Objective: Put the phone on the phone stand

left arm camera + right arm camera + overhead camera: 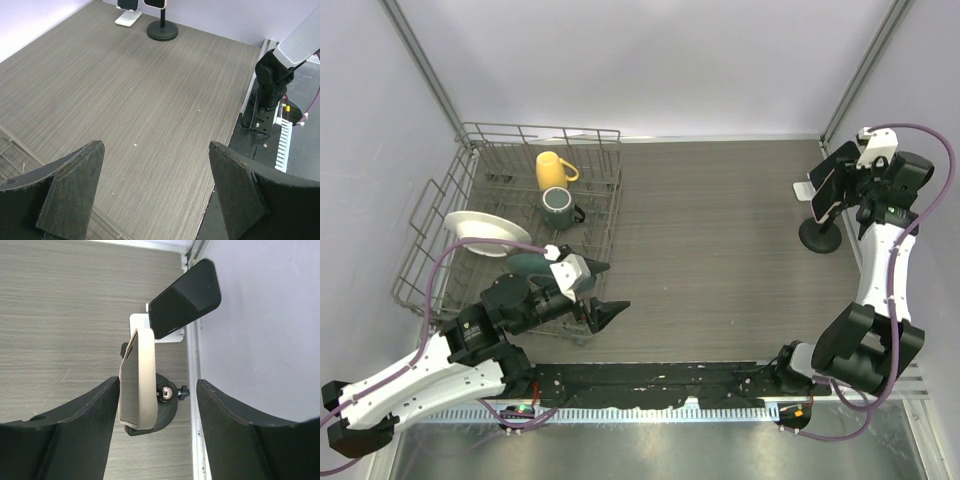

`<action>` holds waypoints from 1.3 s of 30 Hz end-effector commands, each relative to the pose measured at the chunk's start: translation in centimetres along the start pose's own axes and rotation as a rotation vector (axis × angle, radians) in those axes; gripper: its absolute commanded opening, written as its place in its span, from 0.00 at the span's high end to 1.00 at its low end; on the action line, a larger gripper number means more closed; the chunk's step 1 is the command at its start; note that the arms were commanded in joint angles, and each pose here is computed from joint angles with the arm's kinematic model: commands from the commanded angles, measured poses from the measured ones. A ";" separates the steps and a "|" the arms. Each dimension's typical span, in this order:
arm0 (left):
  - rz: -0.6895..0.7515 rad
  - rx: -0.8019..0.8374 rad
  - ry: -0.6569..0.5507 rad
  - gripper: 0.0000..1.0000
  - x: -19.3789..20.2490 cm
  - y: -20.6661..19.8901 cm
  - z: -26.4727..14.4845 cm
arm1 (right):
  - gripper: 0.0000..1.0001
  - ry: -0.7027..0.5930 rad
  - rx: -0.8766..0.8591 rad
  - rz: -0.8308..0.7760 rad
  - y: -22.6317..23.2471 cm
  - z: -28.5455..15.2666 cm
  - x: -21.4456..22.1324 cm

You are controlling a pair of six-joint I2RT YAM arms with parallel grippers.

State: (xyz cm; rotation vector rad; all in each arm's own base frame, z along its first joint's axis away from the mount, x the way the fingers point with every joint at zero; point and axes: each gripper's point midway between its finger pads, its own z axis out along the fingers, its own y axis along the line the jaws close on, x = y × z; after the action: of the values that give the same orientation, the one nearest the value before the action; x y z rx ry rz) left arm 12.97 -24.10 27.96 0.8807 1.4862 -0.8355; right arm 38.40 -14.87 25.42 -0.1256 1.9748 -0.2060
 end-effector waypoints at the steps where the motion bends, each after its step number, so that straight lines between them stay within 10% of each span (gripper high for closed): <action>1: 0.016 0.002 -0.038 0.10 -0.9 0.0 -0.1 | 0.27 -0.107 0.137 -0.037 -1.6 -2.0 -3.9; 11: 0.024 -0.009 -0.032 0.10 -0.7 0.2 0.1 | 0.21 -0.202 0.589 0.081 -5.5 -8.0 -9.3; 12: 0.025 -0.011 -0.026 0.10 -0.6 0.3 0.2 | 0.20 -0.155 0.842 0.115 -7.7 -10.4 -8.5; 19: 0.044 -0.034 -0.006 0.10 -0.2 0.8 0.5 | 0.20 0.032 1.129 -0.186 0.1 -10.7 -12.0; 26: 0.058 -0.092 -0.009 0.10 -0.2 1.8 0.2 | 0.15 -0.054 0.475 -0.243 18.4 -6.2 -13.3; 32: 0.018 -0.081 -0.034 0.10 -0.8 1.5 0.3 | 0.14 0.051 -0.417 0.270 34.9 -8.9 -9.9; 39: -0.095 -0.063 -0.101 0.10 -3.8 0.7 -0.4 | 0.14 0.056 -0.588 0.600 34.1 -16.3 -6.1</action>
State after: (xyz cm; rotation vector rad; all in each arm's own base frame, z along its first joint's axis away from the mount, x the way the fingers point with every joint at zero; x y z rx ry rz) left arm 14.15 -23.73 27.33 0.8266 1.5303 -0.7815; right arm 31.83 20.12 27.59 -0.0799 2.0161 0.3706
